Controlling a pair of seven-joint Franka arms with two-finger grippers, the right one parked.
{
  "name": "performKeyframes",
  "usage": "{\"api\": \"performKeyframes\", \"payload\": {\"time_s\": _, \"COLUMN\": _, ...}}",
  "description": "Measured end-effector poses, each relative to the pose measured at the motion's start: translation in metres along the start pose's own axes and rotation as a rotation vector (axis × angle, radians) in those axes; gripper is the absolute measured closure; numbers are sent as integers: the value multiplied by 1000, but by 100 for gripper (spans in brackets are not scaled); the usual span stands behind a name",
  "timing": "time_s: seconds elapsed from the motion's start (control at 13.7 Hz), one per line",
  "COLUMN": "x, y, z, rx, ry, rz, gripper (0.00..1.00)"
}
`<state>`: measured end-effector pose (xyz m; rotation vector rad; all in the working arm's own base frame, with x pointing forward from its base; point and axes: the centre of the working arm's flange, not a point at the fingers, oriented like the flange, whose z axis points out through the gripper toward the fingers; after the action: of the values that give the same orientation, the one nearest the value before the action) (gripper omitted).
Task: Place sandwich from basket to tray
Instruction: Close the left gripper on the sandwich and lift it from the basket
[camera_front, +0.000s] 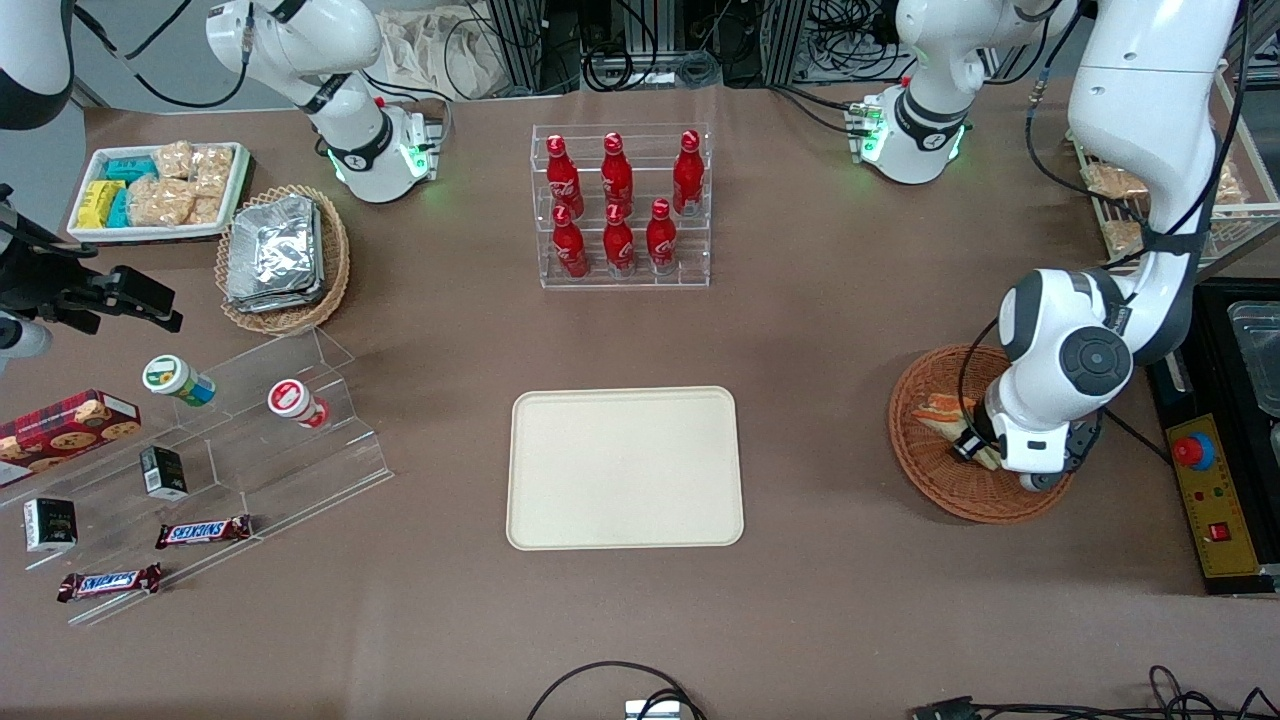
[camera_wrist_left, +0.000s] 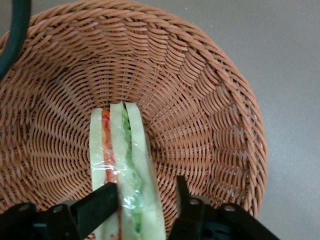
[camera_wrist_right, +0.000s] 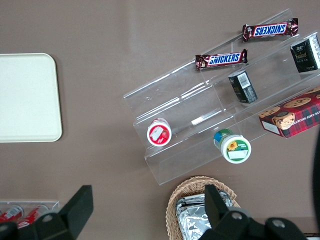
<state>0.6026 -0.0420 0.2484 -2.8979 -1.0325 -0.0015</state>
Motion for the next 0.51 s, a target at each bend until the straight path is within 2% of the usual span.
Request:
{"api": "performKeyframes", "payload": {"time_s": 0.07, "x": 0, "y": 0, "z": 0, "rx": 0, "ry": 0, "rz": -1, "gripper": 59}}
{"api": "performKeyframes", "payload": {"time_s": 0.15, "x": 0, "y": 0, "z": -1, "rx": -1, "ry": 1, "rz": -1, "gripper": 59}}
{"api": "performKeyframes", "payload": {"time_s": 0.29, "x": 0, "y": -1, "z": -1, "rx": 16, "ry": -13, "rz": -3, "gripper": 46}}
{"api": "performKeyframes", "payload": {"time_s": 0.51, "x": 0, "y": -3, "z": -9, "rx": 70, "ry": -52, "rz": -2, "gripper": 15}}
